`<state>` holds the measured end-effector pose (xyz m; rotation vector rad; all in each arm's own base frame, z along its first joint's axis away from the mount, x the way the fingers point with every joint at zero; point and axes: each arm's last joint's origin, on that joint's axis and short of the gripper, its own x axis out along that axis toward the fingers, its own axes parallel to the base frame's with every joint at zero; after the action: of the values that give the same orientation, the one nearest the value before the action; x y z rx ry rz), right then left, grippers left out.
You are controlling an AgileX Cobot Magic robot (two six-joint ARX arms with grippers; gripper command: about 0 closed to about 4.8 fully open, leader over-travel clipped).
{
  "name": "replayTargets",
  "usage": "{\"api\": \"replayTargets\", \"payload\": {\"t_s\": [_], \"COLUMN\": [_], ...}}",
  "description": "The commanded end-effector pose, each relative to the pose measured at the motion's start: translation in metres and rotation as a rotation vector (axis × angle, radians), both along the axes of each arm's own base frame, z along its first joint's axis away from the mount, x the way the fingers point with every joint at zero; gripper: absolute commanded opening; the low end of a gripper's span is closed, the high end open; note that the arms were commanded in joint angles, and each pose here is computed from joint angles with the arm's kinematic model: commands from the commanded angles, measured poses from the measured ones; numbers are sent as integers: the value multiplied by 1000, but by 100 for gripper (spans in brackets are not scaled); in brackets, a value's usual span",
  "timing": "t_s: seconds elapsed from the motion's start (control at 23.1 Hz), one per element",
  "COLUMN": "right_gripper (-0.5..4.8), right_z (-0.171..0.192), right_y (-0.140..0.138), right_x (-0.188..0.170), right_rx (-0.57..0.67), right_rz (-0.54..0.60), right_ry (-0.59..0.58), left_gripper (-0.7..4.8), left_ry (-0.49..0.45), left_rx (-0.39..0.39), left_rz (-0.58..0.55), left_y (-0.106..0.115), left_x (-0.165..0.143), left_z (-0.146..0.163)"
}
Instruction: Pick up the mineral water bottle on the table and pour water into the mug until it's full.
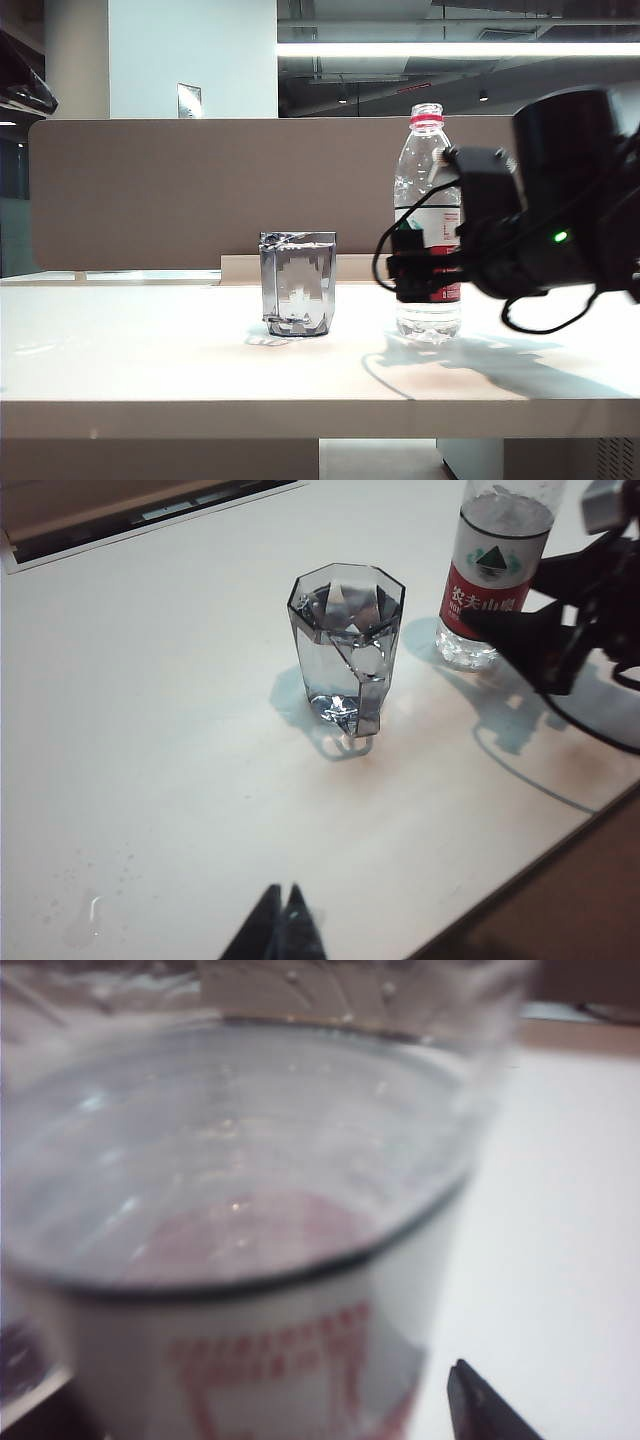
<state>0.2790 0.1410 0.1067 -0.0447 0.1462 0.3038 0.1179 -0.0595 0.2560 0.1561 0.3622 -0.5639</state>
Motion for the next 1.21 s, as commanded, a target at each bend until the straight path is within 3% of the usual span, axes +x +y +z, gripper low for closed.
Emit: {"api": "replayTargets", "payload": {"t_s": [0.04,0.26,0.3,0.35,0.43,0.56,0.61,0.87,1.21], "right_gripper": [479,479,451,361,254,34,-7,-6,-6], "right_z": [11,15,15,17,21,30,31,36,39], "right_y": [-8,-23,-26,-32,-40,-53,-55,-64,-69], "right_x": [-15,-44,-50,-61,-77,-101,-104,-121,-132], "right_rx": [-45,-49,-50,-49,-37,-2,1,21,-15], "right_rz": [5,6,8,6,4,3,3,1,4], "right_ry": [-50,-39,-37,-39,-61,-125,-131,-162,-94], "left_gripper": [-5,-5,-5,-5,-5,-5,-5,-5,-5], "left_ry": [-16,-16,-16,-16,-16,-16,-16,-16,-16], "left_rx": [-6,-6,-6,-6,-6,-6,-6,-6,-6], "left_rz": [-5,-5,-5,-5,-5,-5,-5,-5,-5], "left_y": [0,0,0,0,0,0,0,0,0], "left_x": [0,0,0,0,0,0,0,0,0], "left_z": [2,2,2,2,2,2,2,2,2]}}
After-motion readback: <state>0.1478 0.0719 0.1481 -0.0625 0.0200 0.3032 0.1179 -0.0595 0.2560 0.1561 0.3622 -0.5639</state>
